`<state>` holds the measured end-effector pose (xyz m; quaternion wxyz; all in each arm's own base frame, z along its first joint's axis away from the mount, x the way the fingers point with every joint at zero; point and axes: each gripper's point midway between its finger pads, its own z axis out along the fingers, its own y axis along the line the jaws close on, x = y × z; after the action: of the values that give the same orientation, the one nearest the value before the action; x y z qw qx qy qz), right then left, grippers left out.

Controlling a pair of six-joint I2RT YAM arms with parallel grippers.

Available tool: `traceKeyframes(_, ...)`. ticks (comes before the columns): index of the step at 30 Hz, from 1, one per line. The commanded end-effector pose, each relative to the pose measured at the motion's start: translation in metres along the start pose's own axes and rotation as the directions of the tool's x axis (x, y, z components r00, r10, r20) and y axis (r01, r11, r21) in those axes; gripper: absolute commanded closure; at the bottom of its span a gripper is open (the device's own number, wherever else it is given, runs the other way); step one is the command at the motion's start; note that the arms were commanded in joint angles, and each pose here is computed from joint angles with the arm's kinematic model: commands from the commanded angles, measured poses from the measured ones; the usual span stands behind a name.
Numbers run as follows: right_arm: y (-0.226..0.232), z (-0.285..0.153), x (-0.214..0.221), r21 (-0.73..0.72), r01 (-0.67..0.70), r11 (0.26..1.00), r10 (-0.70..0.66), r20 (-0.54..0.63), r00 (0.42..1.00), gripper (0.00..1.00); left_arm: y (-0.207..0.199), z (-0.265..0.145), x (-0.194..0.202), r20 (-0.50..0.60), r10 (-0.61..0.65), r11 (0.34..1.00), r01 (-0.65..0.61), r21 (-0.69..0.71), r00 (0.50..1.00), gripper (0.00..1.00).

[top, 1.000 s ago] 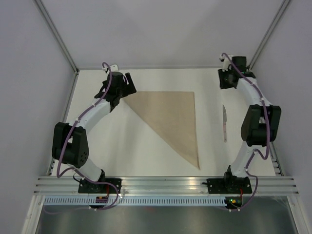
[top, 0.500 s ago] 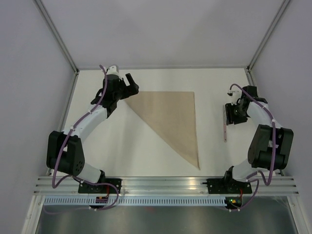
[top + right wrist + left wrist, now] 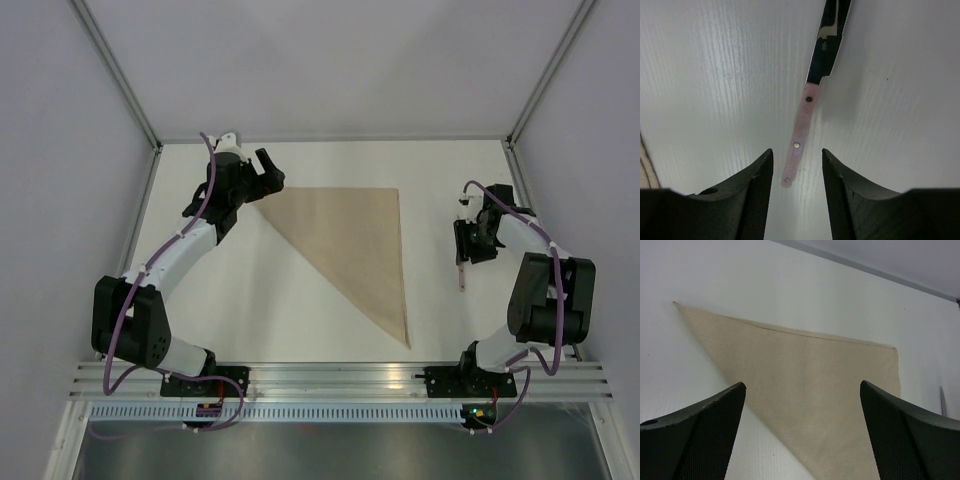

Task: Fold the napkin, place the utensils inside, and roll it up
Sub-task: Pick up the knife at the center of the board.

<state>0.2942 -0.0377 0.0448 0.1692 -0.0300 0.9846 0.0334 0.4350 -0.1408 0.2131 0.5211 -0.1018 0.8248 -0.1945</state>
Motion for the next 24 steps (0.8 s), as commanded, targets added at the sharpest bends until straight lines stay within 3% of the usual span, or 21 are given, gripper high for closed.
traceKeyframes(1,-0.01,0.008,-0.006,0.067,-0.04,0.997,0.04,0.001,0.999,0.5,-0.008,-0.005,-0.017,0.055,-0.026,0.999,0.025,0.031,0.998,0.0)
traceKeyframes(19,-0.021,0.038,0.001,0.116,-0.04,0.992,0.046,-0.046,0.998,0.57,-0.006,-0.001,-0.019,0.056,-0.016,1.0,0.015,0.019,0.998,0.0)
traceKeyframes(24,-0.027,0.047,0.007,0.15,-0.02,0.988,0.031,-0.071,0.997,0.76,-0.006,0.001,-0.019,0.057,-0.017,1.0,0.017,0.014,0.998,0.0)
